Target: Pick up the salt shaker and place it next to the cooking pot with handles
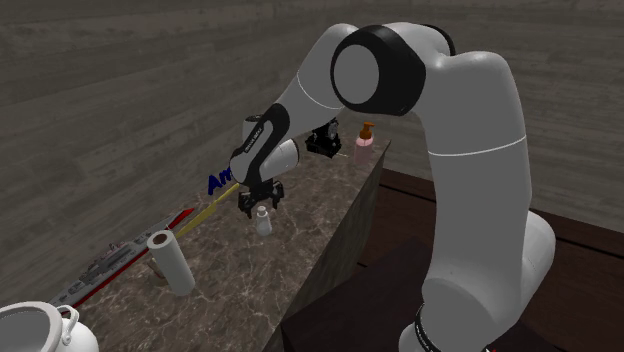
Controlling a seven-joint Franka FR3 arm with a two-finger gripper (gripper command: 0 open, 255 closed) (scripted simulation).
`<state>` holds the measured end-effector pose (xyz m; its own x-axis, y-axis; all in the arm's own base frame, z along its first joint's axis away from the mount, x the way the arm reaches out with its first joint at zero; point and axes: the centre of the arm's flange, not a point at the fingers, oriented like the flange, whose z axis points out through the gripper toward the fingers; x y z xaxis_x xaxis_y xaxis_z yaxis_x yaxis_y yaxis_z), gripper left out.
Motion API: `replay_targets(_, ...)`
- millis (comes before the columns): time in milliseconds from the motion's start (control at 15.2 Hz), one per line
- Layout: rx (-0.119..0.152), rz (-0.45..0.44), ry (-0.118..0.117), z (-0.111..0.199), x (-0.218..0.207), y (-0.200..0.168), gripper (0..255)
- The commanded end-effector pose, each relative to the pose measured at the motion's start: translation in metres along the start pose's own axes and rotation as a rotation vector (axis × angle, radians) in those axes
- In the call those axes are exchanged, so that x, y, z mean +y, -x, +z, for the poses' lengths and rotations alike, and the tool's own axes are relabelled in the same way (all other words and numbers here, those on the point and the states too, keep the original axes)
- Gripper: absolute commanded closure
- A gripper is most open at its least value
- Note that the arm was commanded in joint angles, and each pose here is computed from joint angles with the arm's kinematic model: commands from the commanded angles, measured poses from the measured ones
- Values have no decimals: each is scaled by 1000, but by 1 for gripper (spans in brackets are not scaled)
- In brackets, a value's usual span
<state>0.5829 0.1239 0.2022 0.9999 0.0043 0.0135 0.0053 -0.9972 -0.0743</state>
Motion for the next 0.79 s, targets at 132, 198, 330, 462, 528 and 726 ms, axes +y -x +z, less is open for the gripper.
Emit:
replay_targets(132,0,0,0,0,0,0,0)
replay_targets(198,0,0,0,0,0,0,0)
replay_targets(330,0,0,0,0,0,0,255)
replay_targets(462,0,0,0,0,0,0,255)
replay_targets(528,0,0,0,0,0,0,255)
replay_targets(726,0,0,0,0,0,0,255)
